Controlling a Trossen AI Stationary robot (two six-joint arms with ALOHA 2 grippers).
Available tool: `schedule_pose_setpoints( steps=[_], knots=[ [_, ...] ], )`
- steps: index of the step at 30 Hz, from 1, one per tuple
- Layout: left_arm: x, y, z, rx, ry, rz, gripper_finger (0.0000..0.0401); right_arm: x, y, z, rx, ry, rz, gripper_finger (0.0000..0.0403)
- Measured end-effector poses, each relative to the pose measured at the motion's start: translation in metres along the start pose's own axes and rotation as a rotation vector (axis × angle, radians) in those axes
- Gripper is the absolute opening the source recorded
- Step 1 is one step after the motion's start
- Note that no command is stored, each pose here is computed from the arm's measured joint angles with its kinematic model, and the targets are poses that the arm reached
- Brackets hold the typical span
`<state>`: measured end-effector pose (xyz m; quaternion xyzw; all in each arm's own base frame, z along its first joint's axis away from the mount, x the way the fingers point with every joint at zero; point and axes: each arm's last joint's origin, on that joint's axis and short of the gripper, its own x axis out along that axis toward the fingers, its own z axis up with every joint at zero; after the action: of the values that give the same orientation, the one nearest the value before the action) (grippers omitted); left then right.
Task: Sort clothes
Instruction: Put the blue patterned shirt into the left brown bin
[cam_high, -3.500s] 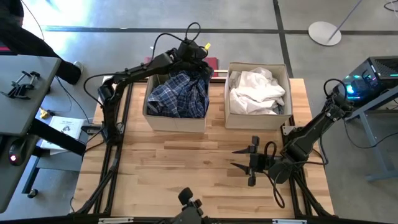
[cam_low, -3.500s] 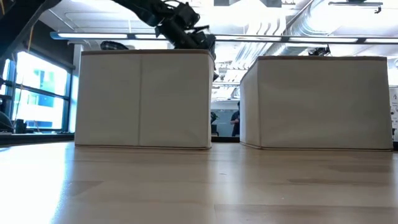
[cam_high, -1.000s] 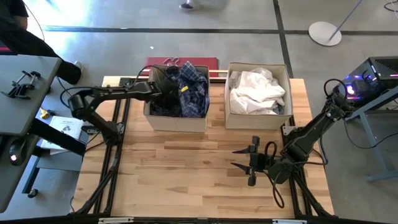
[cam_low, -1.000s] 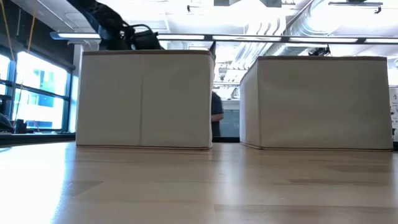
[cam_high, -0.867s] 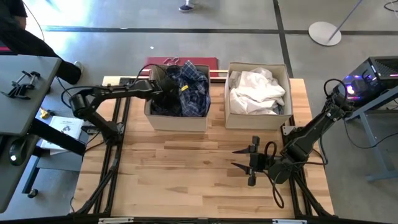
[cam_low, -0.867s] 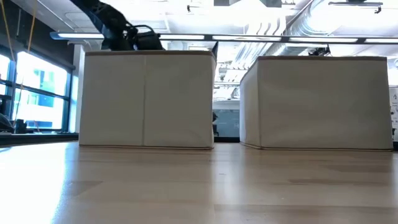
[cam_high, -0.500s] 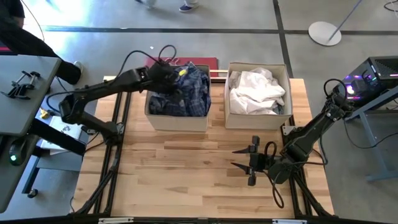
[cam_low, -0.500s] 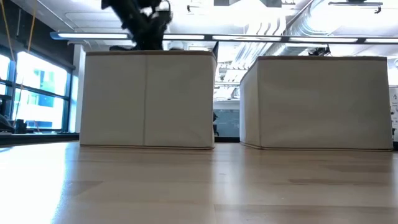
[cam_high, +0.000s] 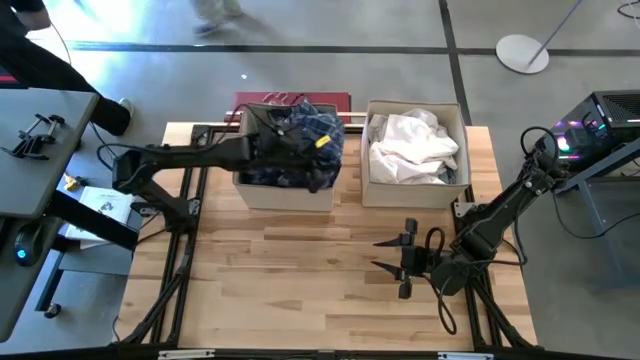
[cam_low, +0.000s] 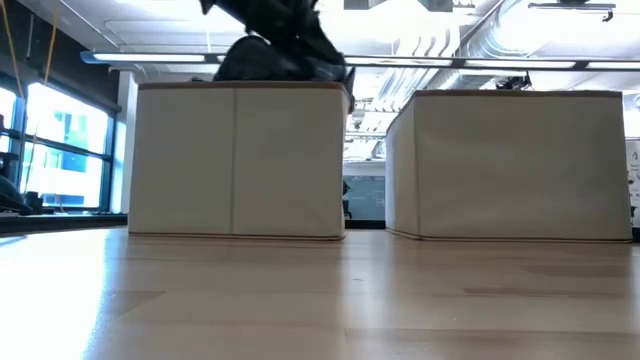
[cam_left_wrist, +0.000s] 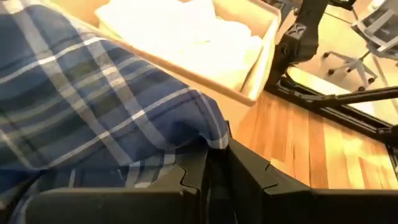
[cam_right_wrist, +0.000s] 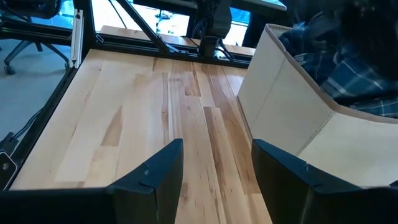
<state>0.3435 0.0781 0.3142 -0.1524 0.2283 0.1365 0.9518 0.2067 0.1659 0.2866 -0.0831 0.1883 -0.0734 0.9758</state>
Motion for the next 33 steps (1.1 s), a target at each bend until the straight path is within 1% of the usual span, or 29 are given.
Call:
schedule_pose_setpoints(
  steps=[3,5,8,13,14,16,18,20,24,26,28,30,33],
  knots=[
    [0.016,0.000,-0.007,0.002,0.021,0.004,0.0044,0.000,0.000,0.000,0.000,0.000,0.000,0.0179],
    [0.026,0.005,-0.014,-0.002,0.059,0.038,0.0044,0.000,0.000,0.000,0.000,0.000,0.000,0.0179],
    [0.036,0.019,-0.022,-0.034,0.103,0.161,0.0044,0.000,0.000,0.000,0.000,0.000,0.000,0.0179],
    [0.032,0.039,-0.026,-0.032,0.131,0.424,0.0044,0.000,0.000,0.000,-0.002,0.002,0.000,0.0179],
    [0.029,0.043,-0.027,-0.032,0.148,0.456,0.0044,0.000,0.000,0.000,-0.003,0.003,0.000,0.0179],
    [0.026,0.054,-0.030,-0.045,0.200,0.486,0.0044,0.000,0.000,-0.001,-0.004,0.004,-0.001,0.0179],
    [0.027,0.069,-0.035,-0.092,0.274,0.475,0.0044,0.000,0.000,-0.001,-0.007,0.007,-0.001,0.0179],
    [0.034,0.084,-0.046,-0.143,0.353,0.450,0.0044,0.000,0.000,-0.001,-0.005,0.007,-0.001,0.0179],
    [0.054,0.107,-0.071,-0.224,0.413,0.384,0.0044,0.000,0.000,-0.001,0.002,0.007,-0.001,0.0179],
    [0.061,0.115,-0.081,-0.250,0.449,0.369,0.0044,0.000,0.000,-0.001,0.007,0.009,-0.002,0.0179],
    [0.064,0.117,-0.084,-0.254,0.459,0.368,0.0044,0.000,0.000,-0.002,0.005,0.011,-0.003,0.0179],
    [0.061,0.115,-0.081,-0.265,0.445,0.367,0.0044,0.000,0.000,-0.002,0.002,0.013,-0.003,0.0179],
    [0.049,0.112,-0.069,-0.307,0.400,0.283,0.0056,0.000,0.000,-0.002,0.000,0.013,-0.003,0.0179]
  ],
)
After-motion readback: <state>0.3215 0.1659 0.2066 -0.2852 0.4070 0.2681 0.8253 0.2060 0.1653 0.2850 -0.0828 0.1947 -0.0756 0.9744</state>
